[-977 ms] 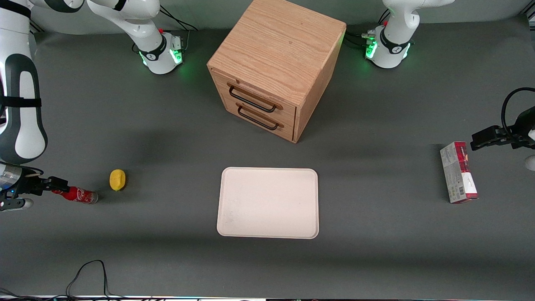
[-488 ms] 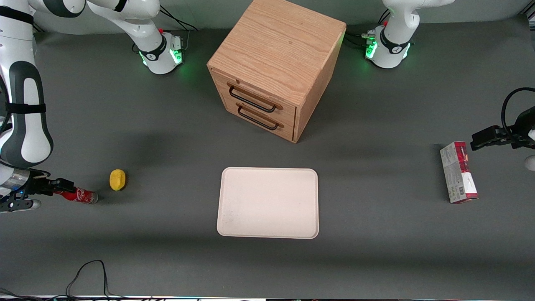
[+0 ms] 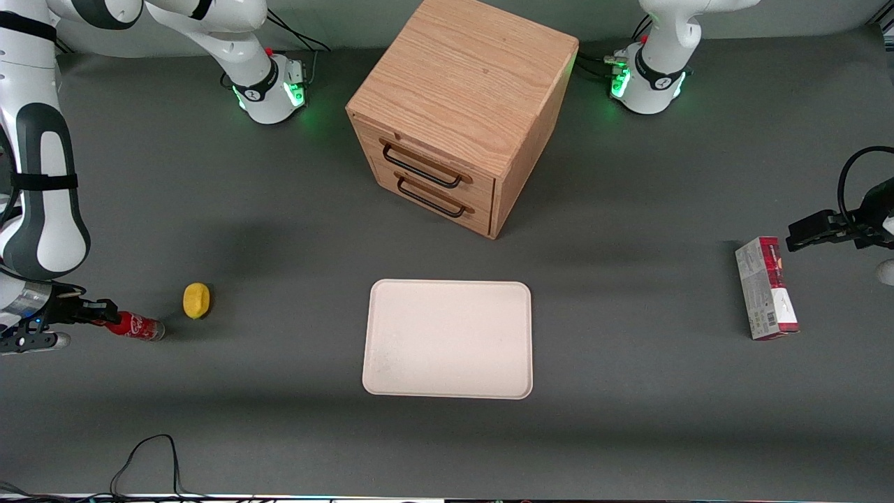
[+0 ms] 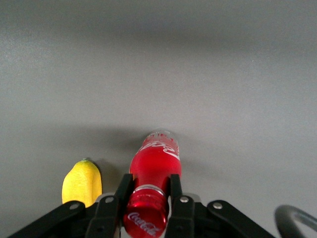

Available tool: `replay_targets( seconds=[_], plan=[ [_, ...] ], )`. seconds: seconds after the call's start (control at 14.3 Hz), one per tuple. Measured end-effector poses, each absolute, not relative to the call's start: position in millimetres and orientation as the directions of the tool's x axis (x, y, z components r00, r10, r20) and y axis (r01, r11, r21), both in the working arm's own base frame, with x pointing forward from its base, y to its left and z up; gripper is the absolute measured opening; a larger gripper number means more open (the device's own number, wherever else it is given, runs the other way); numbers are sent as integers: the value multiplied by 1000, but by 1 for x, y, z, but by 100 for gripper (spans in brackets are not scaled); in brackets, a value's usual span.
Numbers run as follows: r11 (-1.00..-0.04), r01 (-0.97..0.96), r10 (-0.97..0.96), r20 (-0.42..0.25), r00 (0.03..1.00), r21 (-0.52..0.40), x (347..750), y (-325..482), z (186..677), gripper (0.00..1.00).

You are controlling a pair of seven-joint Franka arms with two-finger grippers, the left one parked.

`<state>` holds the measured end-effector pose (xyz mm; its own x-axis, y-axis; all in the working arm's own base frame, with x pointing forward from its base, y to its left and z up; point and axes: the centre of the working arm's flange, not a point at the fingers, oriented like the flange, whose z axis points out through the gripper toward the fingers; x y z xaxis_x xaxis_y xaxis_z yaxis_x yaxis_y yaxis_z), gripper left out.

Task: Place coke bottle on tray
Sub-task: 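Lift the bottle and carry it with the right gripper over the white tray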

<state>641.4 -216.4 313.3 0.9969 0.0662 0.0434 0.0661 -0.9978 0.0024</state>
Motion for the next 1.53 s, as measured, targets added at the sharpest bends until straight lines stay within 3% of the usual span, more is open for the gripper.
replay_targets(
  seconds=[0.28, 0.56, 0.77, 0.91, 1.19, 1.53],
  plan=[
    [-1000, -1, -1, 35, 999, -24, 650, -200, 341, 34],
    [-995, -80, -79, -24, 997, -55, 660, -149, 458, 34],
    [-992, -128, -128, -60, 990, -3, 655, -80, 544, 34],
    [-986, -162, -163, -49, 985, 23, 654, -18, 577, 34],
    [-983, -184, -184, -13, 983, 12, 646, 108, 594, 34],
    [-987, -154, -156, 26, 987, -50, 650, 228, 555, 34]
  ],
)
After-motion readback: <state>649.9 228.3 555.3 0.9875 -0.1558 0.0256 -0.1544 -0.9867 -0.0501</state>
